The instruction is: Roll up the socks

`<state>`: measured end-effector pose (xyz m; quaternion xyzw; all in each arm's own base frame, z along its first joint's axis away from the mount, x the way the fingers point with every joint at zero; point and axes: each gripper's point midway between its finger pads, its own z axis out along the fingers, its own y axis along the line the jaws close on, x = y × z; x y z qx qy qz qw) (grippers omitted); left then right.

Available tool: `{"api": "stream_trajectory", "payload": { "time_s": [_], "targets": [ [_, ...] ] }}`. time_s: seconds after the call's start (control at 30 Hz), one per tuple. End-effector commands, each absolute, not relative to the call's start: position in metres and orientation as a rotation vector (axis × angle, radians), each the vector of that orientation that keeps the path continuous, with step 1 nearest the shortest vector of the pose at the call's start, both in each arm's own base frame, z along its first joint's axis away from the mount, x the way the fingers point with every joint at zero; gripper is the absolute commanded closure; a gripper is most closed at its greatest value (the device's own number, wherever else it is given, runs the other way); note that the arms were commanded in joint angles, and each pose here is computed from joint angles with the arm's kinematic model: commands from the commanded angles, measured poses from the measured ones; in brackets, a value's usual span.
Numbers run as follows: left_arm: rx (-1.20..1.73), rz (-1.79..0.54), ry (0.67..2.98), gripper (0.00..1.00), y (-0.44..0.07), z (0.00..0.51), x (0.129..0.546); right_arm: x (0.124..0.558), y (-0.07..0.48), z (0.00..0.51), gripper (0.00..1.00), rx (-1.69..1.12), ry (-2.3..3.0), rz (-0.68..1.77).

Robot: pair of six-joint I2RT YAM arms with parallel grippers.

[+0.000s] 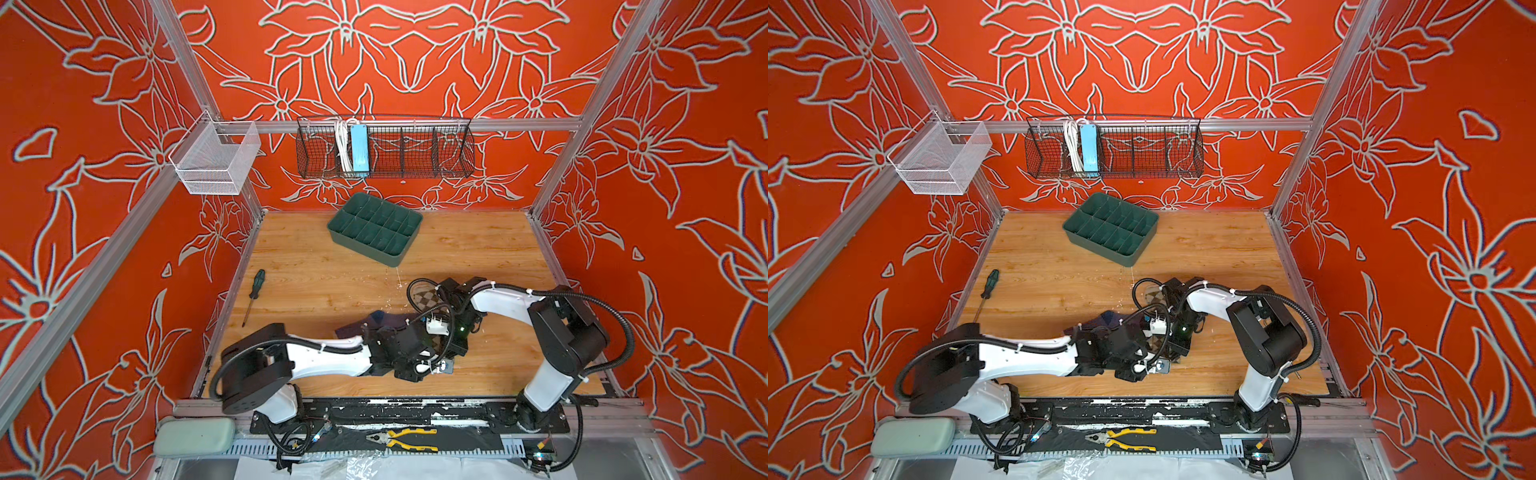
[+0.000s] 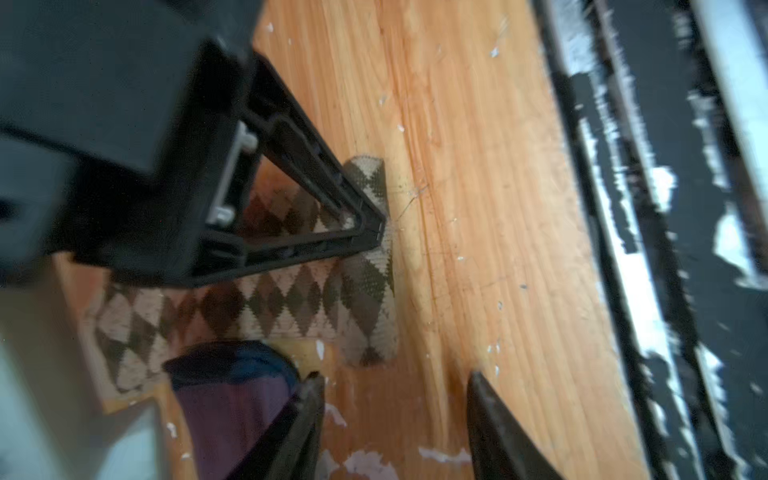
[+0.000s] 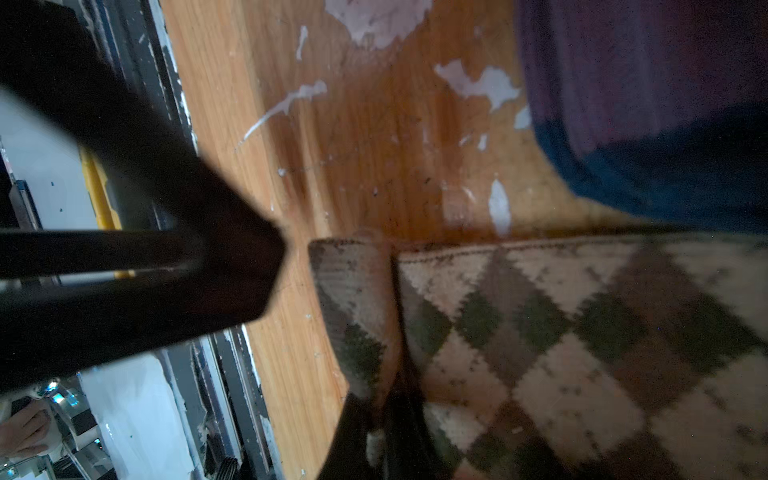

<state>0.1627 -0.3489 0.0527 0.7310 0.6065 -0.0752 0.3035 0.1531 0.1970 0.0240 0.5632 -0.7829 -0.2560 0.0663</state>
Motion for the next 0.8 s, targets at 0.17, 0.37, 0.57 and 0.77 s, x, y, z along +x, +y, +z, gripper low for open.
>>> {"api": "stream_trajectory", "payload": {
  "time_s": [0.17,0.37,0.57,0.77],
  "targets": [
    [1.817,-0.124,1.695,0.53,-0.371,0.032,0.19,0.141,0.175,0.01,1.0,1.693,-2.343,-0.639],
    [1.838,-0.094,1.788,1.0,-0.357,0.01,0.186,0.144,0.173,0.017,0.92,1.729,-2.376,-0.611],
    [1.881,-0.107,1.829,1.0,-0.348,0.01,0.18,0.169,0.162,0.048,0.83,1.712,-2.631,-0.579],
    [1.902,-0.284,1.971,1.0,-0.346,0.008,0.172,0.2,0.137,0.11,0.66,1.614,-3.114,-0.57]
  ]
}}
